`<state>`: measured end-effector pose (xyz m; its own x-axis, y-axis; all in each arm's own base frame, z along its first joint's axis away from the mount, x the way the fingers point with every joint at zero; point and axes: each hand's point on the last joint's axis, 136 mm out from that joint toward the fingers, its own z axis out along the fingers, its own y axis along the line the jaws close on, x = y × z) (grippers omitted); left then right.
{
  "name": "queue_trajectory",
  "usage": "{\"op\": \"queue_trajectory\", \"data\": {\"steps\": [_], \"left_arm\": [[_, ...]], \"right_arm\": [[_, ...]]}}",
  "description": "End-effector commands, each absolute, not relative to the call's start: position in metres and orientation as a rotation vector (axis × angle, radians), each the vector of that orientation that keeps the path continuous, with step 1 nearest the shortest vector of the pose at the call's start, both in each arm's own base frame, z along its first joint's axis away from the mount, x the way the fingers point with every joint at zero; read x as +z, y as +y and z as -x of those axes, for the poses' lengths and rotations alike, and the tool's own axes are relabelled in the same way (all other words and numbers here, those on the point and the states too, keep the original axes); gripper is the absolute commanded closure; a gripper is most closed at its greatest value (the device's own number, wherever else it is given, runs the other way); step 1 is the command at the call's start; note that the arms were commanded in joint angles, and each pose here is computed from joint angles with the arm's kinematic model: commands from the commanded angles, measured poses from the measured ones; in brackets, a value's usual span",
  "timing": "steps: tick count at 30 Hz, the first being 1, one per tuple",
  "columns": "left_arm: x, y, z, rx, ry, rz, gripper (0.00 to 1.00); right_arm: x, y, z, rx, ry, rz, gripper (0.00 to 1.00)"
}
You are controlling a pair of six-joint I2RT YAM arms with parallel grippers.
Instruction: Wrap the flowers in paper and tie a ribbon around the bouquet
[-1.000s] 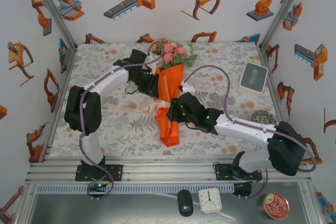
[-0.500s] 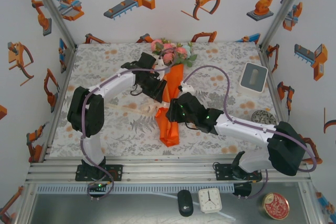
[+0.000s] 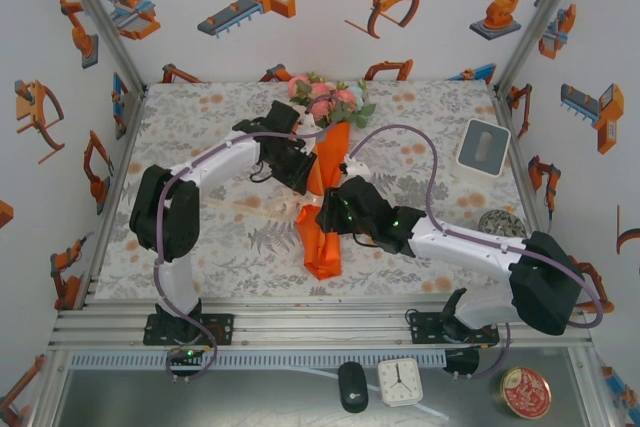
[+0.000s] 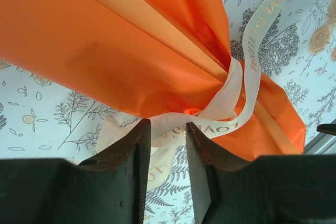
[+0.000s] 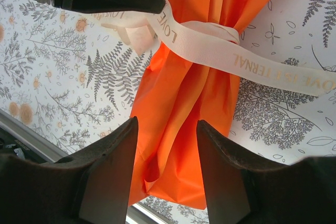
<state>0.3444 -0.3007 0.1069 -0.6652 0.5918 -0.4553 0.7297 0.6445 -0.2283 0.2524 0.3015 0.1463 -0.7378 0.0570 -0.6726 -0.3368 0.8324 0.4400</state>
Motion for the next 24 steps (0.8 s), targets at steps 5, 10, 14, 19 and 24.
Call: {"op": "queue_trajectory", "data": {"steps": [5, 10, 14, 19, 24], "left_arm": [[0.093, -0.295, -0.347, -0.52, 2.56, -1.076, 0.71], [0.089, -0.291, -0.356, -0.462, 2.584, -1.024, 0.81], [0.098, -0.296, -0.357, -0.509, 2.596, -0.942, 0.9], [0.106, -0.3, -0.355, -0.576, 2.613, -0.831, 0.92], [0.098, -0.291, -0.361, -0.526, 2.667, -0.754, 0.94]], "right_arm": [[0.157, 0.304, -0.255, 0.745, 2.269, 0.198, 0.54], [0.157, 0.306, -0.255, 0.752, 2.272, 0.208, 0.53], [0.168, 0.311, -0.255, 0.777, 2.267, 0.205, 0.54], [0.173, 0.333, -0.249, 0.854, 2.335, -0.063, 0.58], [0.165, 0.366, -0.252, 0.844, 2.396, -0.448, 0.56]]}}
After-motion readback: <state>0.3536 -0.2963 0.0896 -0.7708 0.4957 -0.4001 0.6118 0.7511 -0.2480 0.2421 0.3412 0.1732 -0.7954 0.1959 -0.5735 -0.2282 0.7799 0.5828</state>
